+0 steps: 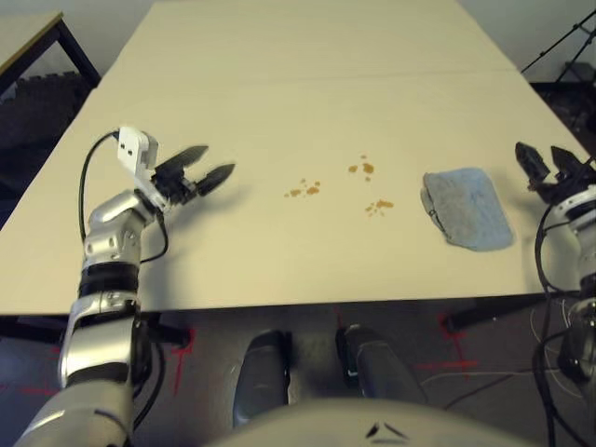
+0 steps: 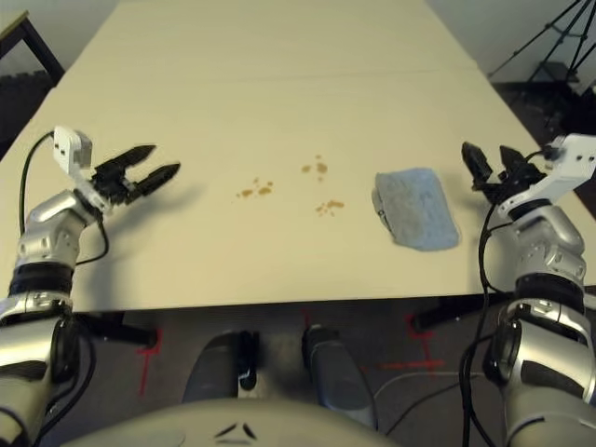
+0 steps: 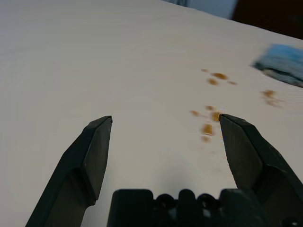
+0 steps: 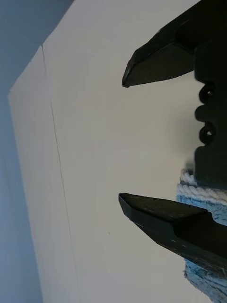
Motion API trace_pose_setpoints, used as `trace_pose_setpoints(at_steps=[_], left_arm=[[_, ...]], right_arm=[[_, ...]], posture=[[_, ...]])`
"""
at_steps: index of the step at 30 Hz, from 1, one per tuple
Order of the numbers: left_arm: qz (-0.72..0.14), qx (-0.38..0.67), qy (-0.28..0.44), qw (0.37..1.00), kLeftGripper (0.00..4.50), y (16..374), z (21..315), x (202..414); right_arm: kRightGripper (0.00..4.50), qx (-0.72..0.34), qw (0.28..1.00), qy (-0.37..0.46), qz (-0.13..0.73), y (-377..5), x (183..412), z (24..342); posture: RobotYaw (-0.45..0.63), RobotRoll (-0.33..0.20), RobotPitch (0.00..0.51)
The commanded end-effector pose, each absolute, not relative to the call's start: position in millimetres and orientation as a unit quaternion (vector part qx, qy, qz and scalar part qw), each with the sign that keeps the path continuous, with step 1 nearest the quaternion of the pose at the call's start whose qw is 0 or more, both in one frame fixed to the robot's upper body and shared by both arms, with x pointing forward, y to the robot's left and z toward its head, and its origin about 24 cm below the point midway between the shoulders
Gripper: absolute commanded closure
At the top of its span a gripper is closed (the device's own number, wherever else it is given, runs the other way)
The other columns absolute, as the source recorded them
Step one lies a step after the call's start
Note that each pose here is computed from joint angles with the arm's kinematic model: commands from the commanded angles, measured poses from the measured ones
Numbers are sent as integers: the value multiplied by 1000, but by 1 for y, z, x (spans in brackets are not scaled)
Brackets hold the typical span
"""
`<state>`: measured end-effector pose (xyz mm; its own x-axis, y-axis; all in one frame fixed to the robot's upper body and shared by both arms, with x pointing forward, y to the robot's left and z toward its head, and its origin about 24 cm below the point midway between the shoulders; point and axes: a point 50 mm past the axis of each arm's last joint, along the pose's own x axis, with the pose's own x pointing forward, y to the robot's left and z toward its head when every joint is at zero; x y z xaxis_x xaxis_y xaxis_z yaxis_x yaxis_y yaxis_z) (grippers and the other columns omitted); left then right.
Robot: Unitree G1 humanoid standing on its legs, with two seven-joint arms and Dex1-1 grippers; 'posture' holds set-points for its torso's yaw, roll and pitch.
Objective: Wipe the water off the table with a rag.
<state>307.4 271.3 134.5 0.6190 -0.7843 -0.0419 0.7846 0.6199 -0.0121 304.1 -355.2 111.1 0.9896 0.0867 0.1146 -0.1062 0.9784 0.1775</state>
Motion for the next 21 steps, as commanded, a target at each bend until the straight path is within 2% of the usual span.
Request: trace_pose_setpoints(at_steps=[1,8,16,21], left_arm=[[-482,21,54,874,0,265,130,299],[-497,40,48,865,0,259,130,301],[-505,55,46,860,0,256,130,304],[-506,58,46,859,0,254,128,305]], right_arm=[[41,97,993,-41,44,-359,300,106],[41,125,989,-12,75,-371,291,115],[41,160,969,107,157,-382,267,124],[41,162,952,173,193,-374,263,117]], posture=[[-150,0,139],[-164,0,139],[-181,0,138],[-186,0,136]])
